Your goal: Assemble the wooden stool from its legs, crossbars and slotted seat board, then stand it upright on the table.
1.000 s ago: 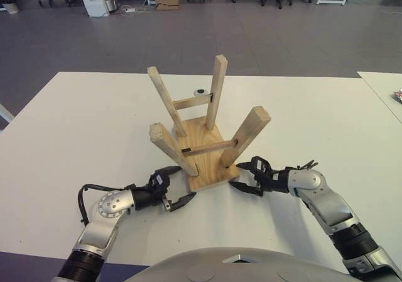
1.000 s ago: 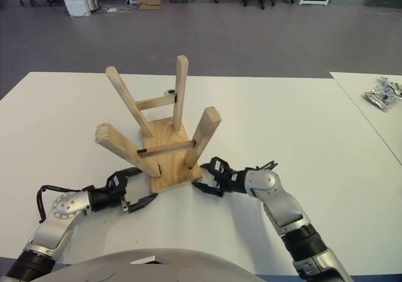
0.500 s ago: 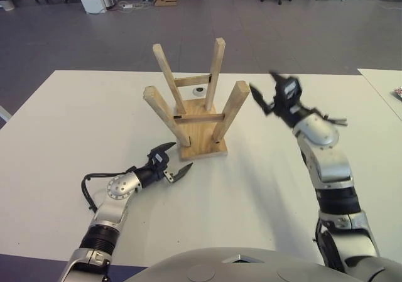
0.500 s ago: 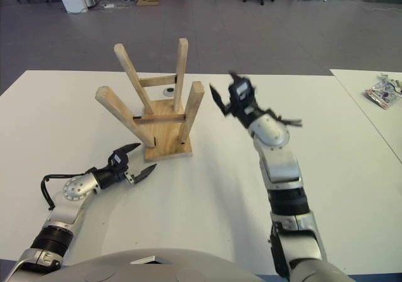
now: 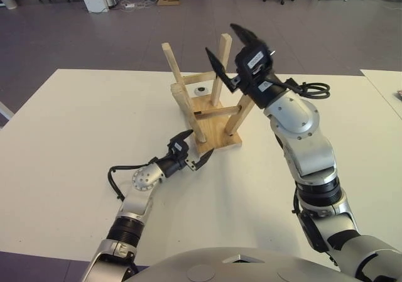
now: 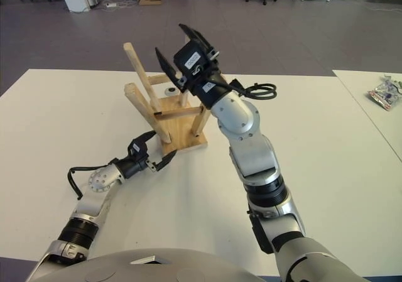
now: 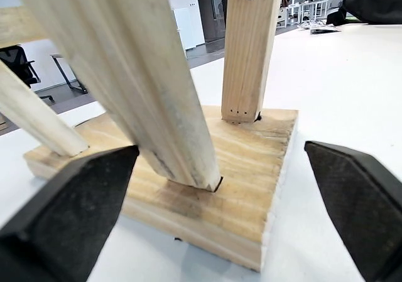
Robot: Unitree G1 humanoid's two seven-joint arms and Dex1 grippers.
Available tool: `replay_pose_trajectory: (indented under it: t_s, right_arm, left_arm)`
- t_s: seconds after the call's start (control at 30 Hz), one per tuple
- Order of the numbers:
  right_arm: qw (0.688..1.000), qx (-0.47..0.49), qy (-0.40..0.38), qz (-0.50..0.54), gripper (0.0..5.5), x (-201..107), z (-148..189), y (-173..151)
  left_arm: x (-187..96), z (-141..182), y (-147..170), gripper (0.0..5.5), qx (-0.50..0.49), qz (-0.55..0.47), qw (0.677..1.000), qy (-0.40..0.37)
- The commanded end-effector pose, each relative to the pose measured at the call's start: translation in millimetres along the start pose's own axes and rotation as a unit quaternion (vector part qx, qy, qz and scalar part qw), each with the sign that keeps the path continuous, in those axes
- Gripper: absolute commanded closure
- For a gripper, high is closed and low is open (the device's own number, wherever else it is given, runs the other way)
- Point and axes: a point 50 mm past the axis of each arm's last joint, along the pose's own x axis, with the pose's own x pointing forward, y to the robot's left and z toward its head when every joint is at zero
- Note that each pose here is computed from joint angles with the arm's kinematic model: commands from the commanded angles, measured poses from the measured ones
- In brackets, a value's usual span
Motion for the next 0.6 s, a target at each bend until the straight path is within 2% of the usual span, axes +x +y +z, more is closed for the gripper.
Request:
replay_pose_trajectory:
  t_s: [0.03, 0.17, 0.27, 0.37, 0.6]
  right_arm:
    - [0.998, -0.039, 0.041, 0.019, 2.33, 1, -20, 10]
    - [0.989, -0.094, 0.096, 0.062, 2.33, 5, -52, 29]
    - [0.979, -0.088, 0.153, 0.104, 2.33, -1, -75, 42]
    - [0.961, -0.054, 0.215, 0.163, 2.33, -20, -97, 60]
    - [0.959, -0.062, 0.212, 0.177, 2.33, -18, -87, 57]
  left_arm:
    - [7, 5, 0, 0.67, 0.010, -0.011, 1.000, -0.004]
    - [5, 2, -1, 0.67, 0.008, -0.010, 1.000, -0.001]
    - [5, 2, -1, 0.67, 0.007, -0.011, 1.000, -0.001]
    - [3, 1, -2, 0.67, 0.004, -0.004, 1.000, -0.001]
    - [2, 0, -3, 0.67, 0.001, 0.002, 1.000, -0.002]
